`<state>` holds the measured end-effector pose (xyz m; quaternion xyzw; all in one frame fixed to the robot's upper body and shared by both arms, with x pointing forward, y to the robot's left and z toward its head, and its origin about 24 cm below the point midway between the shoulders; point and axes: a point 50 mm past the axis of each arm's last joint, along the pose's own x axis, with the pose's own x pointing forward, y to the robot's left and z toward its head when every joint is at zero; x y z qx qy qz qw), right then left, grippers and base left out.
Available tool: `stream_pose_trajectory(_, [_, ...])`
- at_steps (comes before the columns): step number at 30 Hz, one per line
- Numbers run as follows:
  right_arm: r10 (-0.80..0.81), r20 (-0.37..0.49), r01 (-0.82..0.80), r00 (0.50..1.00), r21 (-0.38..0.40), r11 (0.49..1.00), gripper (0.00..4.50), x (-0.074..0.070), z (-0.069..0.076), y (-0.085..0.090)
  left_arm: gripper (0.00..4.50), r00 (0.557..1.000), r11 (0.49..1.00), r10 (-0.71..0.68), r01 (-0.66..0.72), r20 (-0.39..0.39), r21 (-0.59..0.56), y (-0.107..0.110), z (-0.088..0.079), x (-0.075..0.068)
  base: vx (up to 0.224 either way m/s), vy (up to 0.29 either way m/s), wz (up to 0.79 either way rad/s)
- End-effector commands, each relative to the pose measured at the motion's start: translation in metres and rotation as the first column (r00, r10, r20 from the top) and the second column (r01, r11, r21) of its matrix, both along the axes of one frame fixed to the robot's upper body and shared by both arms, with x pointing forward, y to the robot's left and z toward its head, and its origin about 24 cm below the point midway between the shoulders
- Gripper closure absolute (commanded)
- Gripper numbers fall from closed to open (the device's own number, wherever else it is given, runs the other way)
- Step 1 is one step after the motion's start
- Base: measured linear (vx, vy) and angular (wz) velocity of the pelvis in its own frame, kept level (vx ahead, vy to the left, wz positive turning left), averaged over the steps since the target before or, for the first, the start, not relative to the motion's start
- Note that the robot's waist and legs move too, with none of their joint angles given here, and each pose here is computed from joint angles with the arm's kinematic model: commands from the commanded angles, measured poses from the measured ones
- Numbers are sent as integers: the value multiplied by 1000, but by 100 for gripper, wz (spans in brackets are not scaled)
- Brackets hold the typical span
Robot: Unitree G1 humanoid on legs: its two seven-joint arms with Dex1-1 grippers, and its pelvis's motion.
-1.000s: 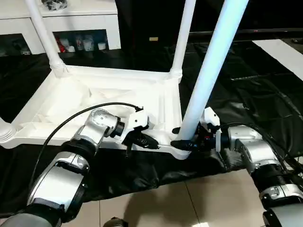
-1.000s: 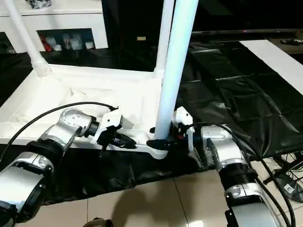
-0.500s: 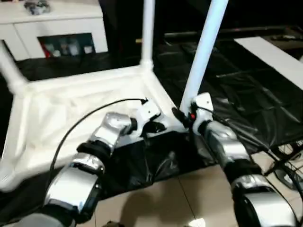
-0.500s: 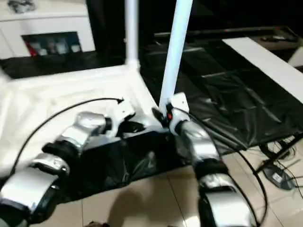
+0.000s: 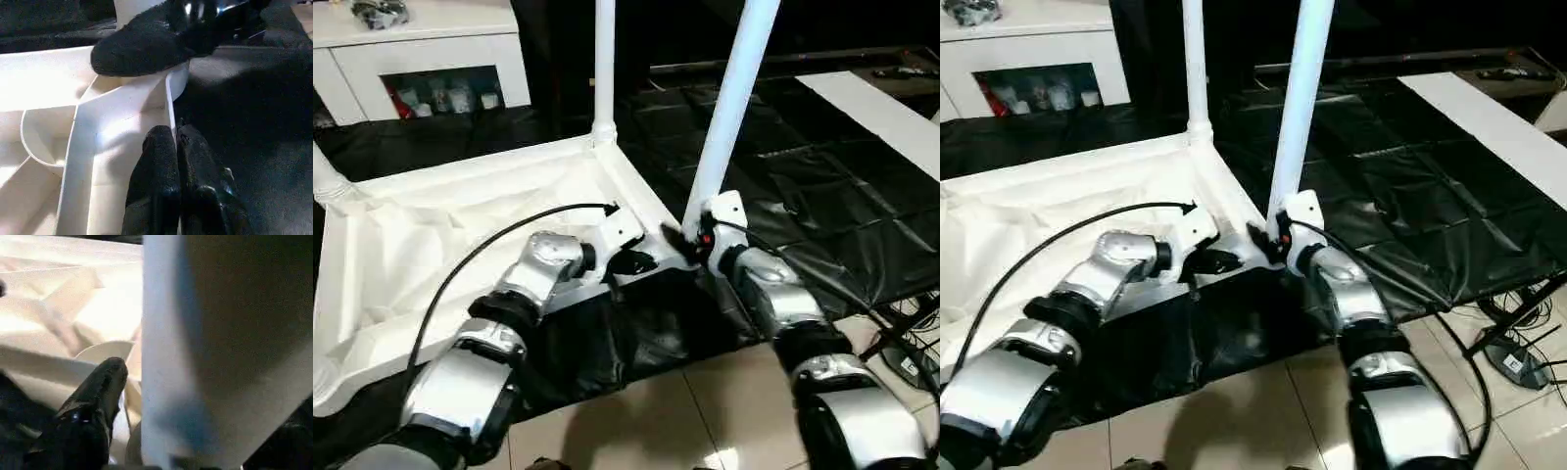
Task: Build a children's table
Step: Rotate leg to tighten
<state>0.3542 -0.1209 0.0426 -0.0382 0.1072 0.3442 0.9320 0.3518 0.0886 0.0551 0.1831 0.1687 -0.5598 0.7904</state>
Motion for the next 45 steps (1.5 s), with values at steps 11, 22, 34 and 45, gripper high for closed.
stream_pose_trajectory(11, [655, -212, -659, 725, 65, 750, 153, -50, -11, -6, 450, 950, 950, -311, 311, -23, -8, 12, 19, -9, 0, 0, 0])
stream_pose_trajectory(22, [739, -244, -741, 628, 100, 664, 223, -63, -13, -4, 450, 914, 917, -398, 400, -76, 10, 20, 19, -14, 0, 0, 0])
stream_pose_trajectory(34, [456, -183, -456, 871, 40, 889, 244, -39, -16, 0, 450, 972, 972, -234, 234, -30, 3, 15, 18, -4, 0, 0, 0])
stream_pose_trajectory(45, [-136, -155, 134, 979, -19, 991, 254, -9, -28, 28, 450, 999, 997, 11, -7, 45, -74, -34, 18, 5, 0, 0, 0])
